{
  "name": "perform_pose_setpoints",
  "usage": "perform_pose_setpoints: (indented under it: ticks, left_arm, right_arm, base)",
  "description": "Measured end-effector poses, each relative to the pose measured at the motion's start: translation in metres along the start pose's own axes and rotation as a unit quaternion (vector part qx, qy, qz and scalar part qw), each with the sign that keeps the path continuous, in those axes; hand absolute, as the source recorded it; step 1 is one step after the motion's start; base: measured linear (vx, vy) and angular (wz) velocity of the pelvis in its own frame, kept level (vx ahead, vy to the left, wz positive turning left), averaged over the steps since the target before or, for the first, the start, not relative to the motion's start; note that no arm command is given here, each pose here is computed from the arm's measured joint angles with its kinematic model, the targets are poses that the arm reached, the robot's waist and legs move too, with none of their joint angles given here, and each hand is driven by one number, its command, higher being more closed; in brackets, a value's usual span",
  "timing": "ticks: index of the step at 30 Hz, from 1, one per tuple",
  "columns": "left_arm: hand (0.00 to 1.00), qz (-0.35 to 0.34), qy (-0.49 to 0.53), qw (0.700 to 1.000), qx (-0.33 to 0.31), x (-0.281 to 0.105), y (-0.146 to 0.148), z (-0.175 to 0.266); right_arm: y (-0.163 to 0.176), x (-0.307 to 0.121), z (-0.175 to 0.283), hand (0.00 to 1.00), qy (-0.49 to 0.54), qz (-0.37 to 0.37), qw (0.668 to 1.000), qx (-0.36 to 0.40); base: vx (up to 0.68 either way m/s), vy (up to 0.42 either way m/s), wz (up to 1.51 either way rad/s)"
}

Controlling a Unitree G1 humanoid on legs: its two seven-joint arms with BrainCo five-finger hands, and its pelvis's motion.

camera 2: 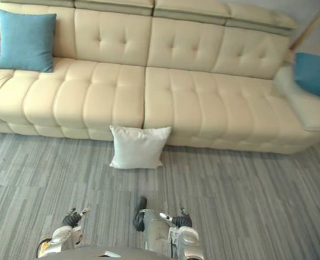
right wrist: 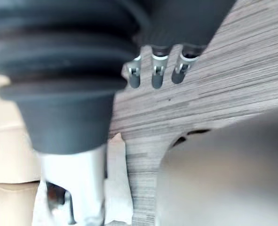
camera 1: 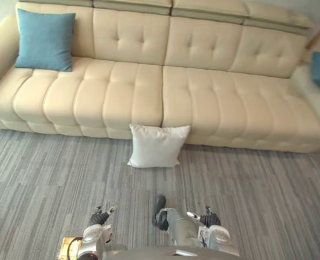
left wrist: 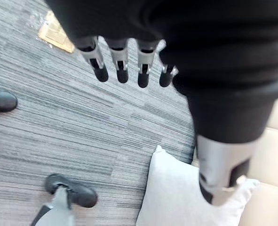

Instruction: Pick up cushions and gather them together orderly.

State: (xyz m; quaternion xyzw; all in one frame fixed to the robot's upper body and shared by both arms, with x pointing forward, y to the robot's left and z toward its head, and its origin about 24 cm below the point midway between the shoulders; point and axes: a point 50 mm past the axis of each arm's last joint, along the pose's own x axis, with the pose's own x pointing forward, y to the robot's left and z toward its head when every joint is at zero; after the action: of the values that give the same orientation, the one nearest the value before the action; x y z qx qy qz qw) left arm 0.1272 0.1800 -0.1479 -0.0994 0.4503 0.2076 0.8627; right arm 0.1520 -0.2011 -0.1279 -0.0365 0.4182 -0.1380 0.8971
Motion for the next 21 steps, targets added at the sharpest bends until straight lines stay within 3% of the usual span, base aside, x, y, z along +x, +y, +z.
perform_pose_setpoints:
  ticks: [6,16,21]
  left_arm:
    - [0.0,0.007,-0.018,1.0,-0.018,-0.001,0.005,0.006]
    - [0.0,0.022,-0.007,1.0,-0.012,0.0,0.02,0.002]
    - [0.0,0.027,0.003,1.0,-0.008,0.0,0.025,-0.002]
  right_arm:
    - [0.005,-0.002,-0.01,0.0,0.02,0.005,1.0,-0.008]
    - [0.026,-0.008,-0.017,0.0,0.026,0.037,0.999,-0.021]
    - [0.026,-0.011,-0.017,0.0,0.015,0.038,0.999,-0.02]
  base:
    - [0.35,-0.011,-0.47]
    - [0.26,0.164,-0.42]
    - [0.17,0.02,0.26]
